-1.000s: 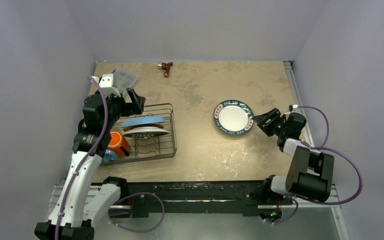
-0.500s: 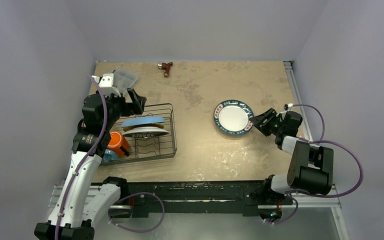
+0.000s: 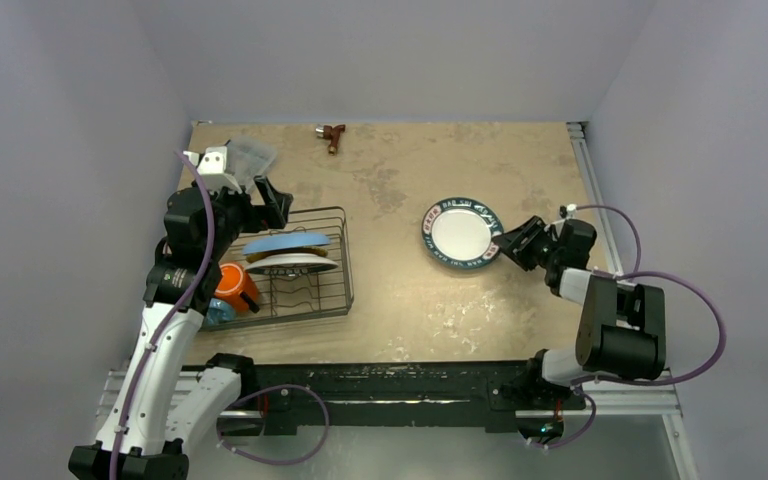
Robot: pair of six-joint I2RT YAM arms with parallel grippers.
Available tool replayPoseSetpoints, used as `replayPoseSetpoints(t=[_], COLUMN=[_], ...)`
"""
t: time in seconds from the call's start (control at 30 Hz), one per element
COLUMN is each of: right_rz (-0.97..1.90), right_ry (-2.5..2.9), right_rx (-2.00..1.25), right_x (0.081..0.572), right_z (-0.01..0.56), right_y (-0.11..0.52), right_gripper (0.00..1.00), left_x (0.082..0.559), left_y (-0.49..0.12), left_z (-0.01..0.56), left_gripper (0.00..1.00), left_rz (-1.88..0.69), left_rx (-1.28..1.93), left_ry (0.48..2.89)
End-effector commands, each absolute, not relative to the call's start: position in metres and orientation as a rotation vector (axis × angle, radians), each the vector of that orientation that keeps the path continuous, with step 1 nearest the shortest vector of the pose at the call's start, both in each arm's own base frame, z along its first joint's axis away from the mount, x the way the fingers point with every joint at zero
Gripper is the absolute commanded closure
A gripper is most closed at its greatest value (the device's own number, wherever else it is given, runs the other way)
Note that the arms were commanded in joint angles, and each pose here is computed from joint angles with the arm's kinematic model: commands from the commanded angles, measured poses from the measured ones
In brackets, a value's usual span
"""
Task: Load the mixed dishes into the dish rack
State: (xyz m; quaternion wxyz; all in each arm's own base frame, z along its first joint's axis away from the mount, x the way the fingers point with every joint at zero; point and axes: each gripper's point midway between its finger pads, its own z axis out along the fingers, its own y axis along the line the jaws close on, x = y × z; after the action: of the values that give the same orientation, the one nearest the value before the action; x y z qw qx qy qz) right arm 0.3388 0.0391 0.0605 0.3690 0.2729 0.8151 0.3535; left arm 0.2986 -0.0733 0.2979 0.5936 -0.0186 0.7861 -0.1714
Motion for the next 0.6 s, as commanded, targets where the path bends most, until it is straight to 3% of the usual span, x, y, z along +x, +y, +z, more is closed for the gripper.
replayPoseSetpoints(t=[0.0,0.4,0.57], right_rz=[0.850,0.470,0.513], right_ry=[2.083,2.313,2.330], right_rx=[0.624,0.730,0.725], right_x=[0.358,0.369,0.374], right_z=[0.071,0.033,0.027], right_y=[0.042,0.038,0.052], right_gripper=[0.55,0.47,0.47], left_x=[0.299,0.302,0.302], left_y=[-0.071,-0.072,-0.072], left_z=[0.323,0.320,0.320], left_gripper=[0.04,0.04,0.04], left_rz=[-0.395,-0.394,-0.393], left_rx=[-0.033,-0.033,-0.034], left_ry=[1.762,1.780,1.781])
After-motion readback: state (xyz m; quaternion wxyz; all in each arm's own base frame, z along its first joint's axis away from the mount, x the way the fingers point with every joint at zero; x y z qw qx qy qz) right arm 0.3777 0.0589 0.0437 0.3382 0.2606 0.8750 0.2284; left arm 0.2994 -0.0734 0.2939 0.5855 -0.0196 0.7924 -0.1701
